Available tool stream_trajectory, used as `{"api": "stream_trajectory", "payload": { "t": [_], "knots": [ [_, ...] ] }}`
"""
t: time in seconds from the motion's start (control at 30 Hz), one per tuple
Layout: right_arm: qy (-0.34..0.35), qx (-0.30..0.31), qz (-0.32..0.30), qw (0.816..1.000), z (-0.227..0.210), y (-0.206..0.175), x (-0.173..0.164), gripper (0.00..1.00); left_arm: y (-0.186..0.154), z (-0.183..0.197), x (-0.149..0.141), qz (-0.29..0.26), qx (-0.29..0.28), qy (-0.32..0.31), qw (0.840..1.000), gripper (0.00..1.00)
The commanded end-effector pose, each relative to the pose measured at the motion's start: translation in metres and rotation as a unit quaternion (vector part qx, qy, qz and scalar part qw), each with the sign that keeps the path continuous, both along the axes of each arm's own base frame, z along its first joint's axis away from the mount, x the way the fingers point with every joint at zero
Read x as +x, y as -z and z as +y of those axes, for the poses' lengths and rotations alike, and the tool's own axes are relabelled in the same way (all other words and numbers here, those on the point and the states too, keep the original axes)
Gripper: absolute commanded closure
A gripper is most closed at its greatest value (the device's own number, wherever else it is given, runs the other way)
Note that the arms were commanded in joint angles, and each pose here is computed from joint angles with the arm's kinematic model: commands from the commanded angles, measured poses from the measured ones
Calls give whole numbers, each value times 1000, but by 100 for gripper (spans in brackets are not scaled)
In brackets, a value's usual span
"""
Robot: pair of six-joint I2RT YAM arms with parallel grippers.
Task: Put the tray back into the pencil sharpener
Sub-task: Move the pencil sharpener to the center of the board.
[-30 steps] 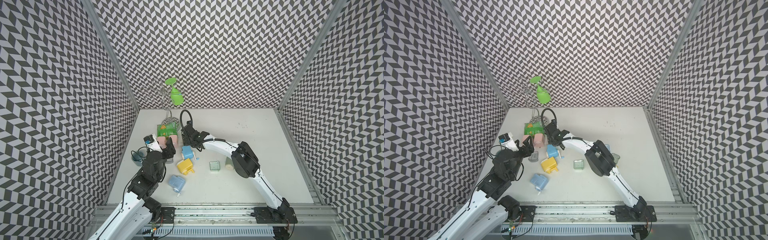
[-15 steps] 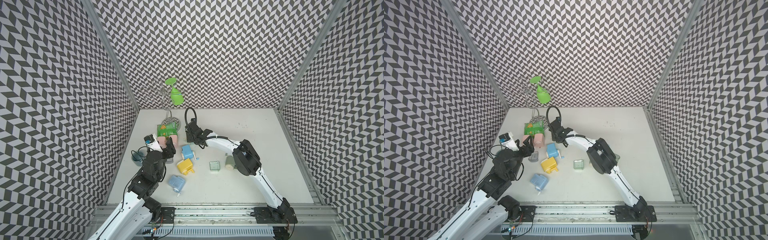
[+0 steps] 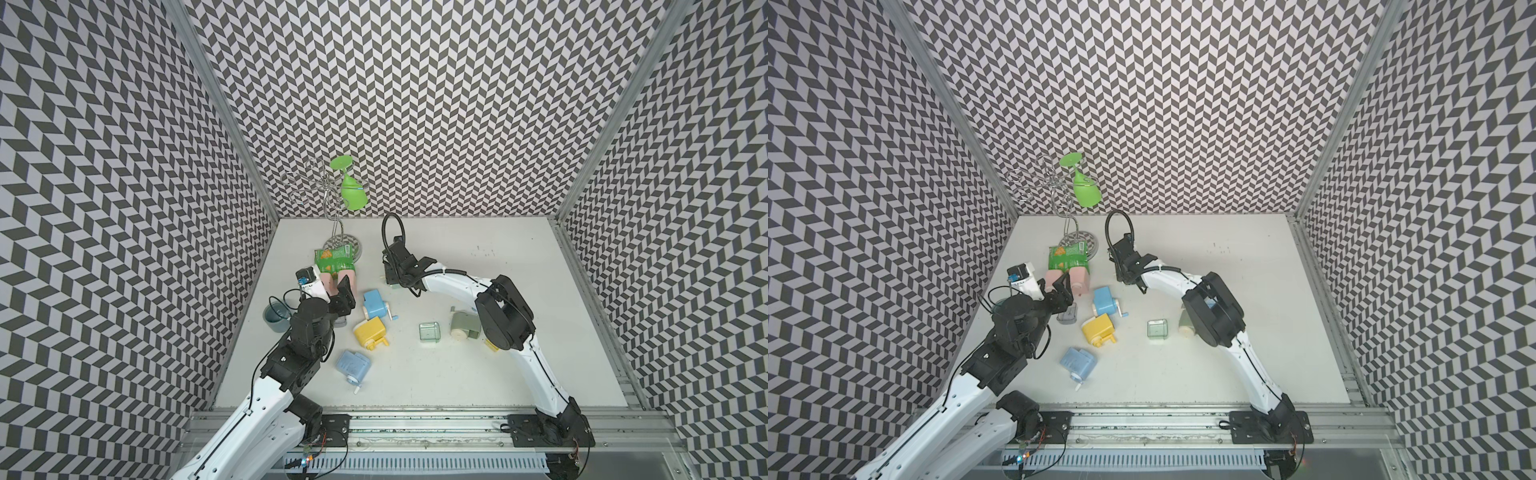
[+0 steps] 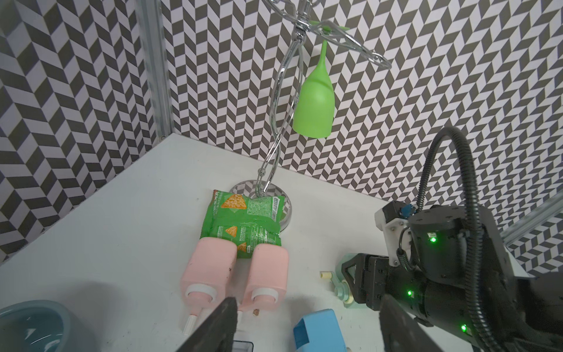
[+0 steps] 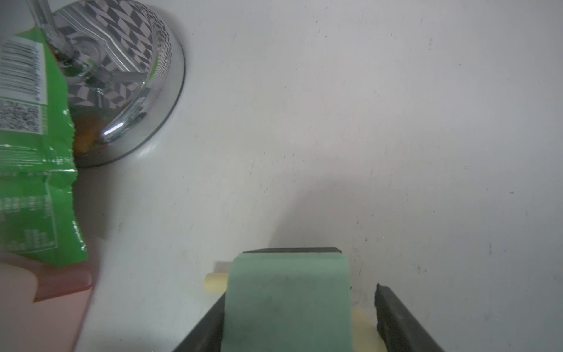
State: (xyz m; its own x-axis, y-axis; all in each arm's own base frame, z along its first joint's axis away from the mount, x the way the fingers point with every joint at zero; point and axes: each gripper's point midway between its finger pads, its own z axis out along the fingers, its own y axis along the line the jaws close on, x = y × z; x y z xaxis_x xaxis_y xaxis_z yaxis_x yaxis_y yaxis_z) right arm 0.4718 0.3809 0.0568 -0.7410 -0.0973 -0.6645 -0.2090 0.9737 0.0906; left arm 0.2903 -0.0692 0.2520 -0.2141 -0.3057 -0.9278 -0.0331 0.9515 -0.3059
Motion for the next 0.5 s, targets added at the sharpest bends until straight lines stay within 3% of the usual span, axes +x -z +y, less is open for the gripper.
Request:
{"api": "stream_trajectory", "payload": {
  "t": [0.0,0.3,0.47],
  "knots": [
    [-17,-27,45,998,-12,23,-16,36,-2,-5,3,-5,4,15,1000,25],
    [-44,-18,49,998,-8,16,-17,18,2,-17,8,-2,34,47,998,25],
    [-72,-10,32,997,-5,-13,-21,5,2,-20,9,-3,51,57,997,24]
  ]
}}
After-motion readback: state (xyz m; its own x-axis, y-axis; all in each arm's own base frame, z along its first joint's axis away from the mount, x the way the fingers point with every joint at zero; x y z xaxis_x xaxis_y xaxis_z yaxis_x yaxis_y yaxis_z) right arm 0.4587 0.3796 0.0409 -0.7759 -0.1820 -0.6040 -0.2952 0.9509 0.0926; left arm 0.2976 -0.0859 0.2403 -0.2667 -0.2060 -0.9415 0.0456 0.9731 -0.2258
